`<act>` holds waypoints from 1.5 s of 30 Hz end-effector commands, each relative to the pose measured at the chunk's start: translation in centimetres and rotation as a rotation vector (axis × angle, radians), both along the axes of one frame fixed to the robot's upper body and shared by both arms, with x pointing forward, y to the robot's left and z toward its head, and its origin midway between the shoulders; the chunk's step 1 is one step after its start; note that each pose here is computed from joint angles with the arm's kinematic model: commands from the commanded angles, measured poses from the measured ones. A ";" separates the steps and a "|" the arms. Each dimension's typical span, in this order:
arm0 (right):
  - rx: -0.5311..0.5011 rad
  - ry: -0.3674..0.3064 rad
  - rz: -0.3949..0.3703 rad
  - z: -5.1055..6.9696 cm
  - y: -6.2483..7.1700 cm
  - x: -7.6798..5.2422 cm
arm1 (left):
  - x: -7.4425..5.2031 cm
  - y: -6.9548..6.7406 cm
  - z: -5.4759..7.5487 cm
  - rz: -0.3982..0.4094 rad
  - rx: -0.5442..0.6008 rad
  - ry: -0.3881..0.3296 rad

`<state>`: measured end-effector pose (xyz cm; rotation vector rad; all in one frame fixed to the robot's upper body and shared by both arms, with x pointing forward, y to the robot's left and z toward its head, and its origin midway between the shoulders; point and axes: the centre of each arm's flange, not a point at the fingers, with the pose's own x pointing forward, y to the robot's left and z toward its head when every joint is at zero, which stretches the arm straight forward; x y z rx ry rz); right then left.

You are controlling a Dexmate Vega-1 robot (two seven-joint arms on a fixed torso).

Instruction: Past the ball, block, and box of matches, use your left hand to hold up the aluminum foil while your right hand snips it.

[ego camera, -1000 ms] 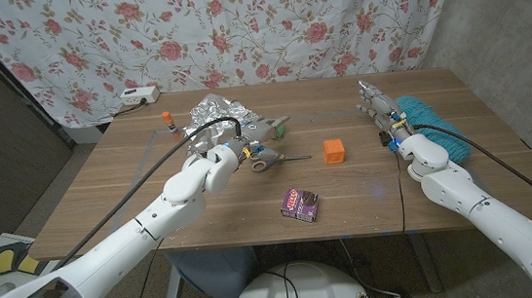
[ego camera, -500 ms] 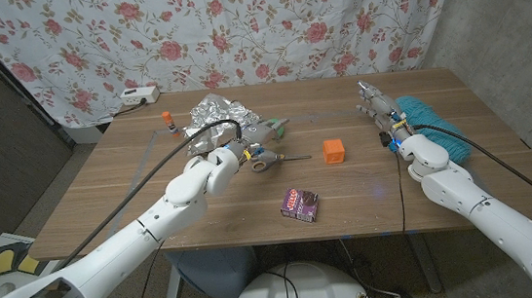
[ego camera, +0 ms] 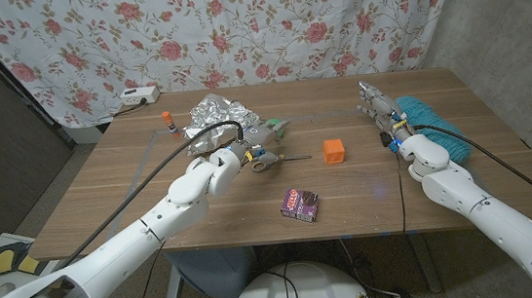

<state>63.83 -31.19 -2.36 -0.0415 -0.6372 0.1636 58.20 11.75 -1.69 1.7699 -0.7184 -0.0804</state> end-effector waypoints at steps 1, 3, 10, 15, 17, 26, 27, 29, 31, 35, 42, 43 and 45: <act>-0.008 0.001 0.001 0.1 0.1 0.2 | 0.4 -0.4 -0.3 -0.007 0.012 0.007; -0.002 0.005 0.000 0.1 0.1 0.2 | 0.5 -0.4 -0.4 -0.007 0.016 0.011; -0.015 0.002 0.001 0.0 0.2 0.2 | 0.7 -0.5 -0.7 -0.015 0.018 0.031; -0.009 0.006 -0.001 0.0 0.2 0.2 | 0.7 -0.5 -0.9 -0.026 0.018 0.027; -0.011 0.005 0.000 -0.1 0.2 0.2 | 0.8 -0.5 -0.9 -0.025 0.018 0.032; -0.004 0.007 -0.002 -0.2 0.2 0.3 | 0.9 -0.6 -1.0 -0.024 0.015 0.034; -0.002 0.008 -0.003 -0.2 0.2 0.3 | 0.9 -0.7 -1.0 -0.024 0.016 0.034; -0.001 0.009 -0.001 -0.2 0.2 0.4 | 0.9 -0.7 -0.9 -0.024 0.014 0.033; -0.002 0.009 0.000 -0.2 0.2 0.4 | 0.9 -0.7 -1.0 -0.023 0.014 0.038; -0.002 0.009 0.001 -0.3 0.2 0.5 | 1.0 -0.8 -1.1 -0.025 0.013 0.046; 0.001 0.005 0.004 -0.3 0.3 0.6 | 0.9 -1.0 -1.1 -0.034 0.016 0.044; 0.010 0.010 0.002 -0.3 0.3 0.6 | 0.9 -1.0 -1.1 -0.035 0.015 0.043; 0.011 0.009 0.005 -0.3 0.3 0.7 | 0.8 -1.0 -1.1 -0.037 0.018 0.042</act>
